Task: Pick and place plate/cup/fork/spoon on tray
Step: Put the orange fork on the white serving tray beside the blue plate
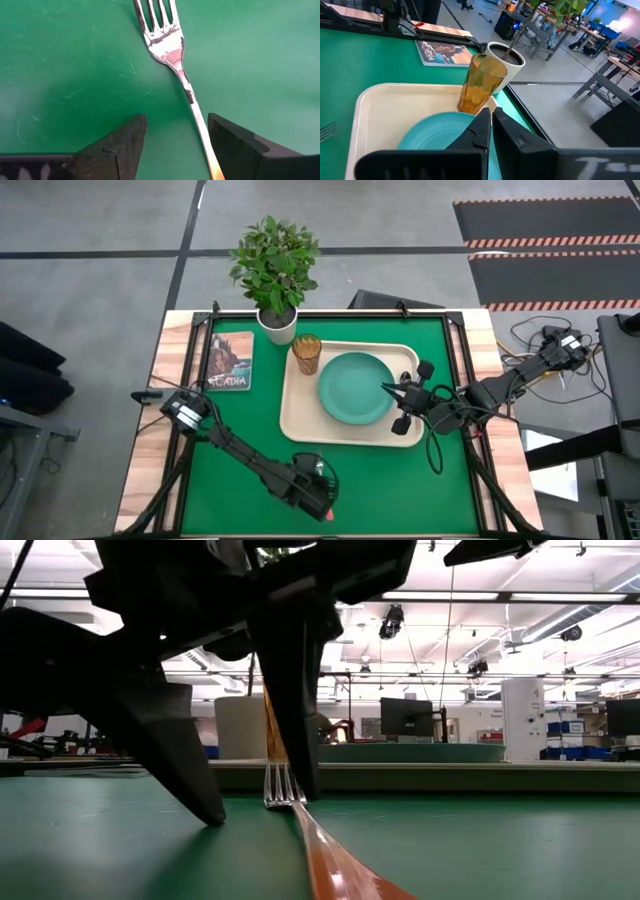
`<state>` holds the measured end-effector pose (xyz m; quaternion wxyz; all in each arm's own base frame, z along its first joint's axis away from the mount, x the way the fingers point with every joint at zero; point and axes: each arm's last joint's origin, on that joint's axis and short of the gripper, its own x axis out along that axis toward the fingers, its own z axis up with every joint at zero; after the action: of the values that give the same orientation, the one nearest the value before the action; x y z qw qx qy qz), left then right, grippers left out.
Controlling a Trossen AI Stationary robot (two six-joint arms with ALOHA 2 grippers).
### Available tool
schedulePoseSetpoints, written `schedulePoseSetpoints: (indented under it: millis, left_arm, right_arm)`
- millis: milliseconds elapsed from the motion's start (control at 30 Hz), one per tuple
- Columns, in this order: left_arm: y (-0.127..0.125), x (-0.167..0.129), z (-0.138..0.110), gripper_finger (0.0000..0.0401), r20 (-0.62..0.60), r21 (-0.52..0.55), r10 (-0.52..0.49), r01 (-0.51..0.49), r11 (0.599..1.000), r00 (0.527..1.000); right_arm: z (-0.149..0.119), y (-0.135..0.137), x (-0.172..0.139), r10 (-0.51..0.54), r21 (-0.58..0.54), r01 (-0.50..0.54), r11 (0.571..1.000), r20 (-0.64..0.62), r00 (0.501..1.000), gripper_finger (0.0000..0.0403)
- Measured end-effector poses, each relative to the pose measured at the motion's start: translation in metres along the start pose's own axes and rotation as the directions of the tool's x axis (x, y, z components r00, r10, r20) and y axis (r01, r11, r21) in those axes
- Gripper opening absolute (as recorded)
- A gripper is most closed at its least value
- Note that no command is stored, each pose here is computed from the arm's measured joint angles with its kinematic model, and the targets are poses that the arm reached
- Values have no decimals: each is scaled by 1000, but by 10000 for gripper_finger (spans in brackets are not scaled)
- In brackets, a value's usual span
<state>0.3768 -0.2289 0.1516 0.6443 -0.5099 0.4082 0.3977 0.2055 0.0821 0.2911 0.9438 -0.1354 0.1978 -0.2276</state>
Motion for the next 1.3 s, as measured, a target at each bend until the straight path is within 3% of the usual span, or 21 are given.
schedulePoseSetpoints:
  millis: [367, 500, 833, 1167, 1300]
  left_arm:
    - [10, 5, 7, 200, -1, 7, 62, -62, 998, 998]
    - [12, 0, 10, 177, 18, 11, 79, -79, 997, 997]
    - [1, -5, 16, 94, 79, 41, 16, -19, 999, 997]
    - [-15, -16, 14, 86, 64, 39, -71, 69, 997, 995]
    - [-24, -18, 12, 86, 37, 37, -155, 153, 987, 987]
  right_arm:
    - [0, 0, 0, 0, 0, 0, 1000, 0, 1000, 9]
    - [0, 0, 0, 0, 0, 0, 1000, 0, 1000, 9]
    - [0, 0, 0, 0, -3, 0, 1000, 0, 1000, 8]
    - [0, 0, 0, 0, -3, 0, 1000, 0, 1000, 9]
    - [0, 0, 0, 0, -4, 0, 1000, 0, 1000, 9]
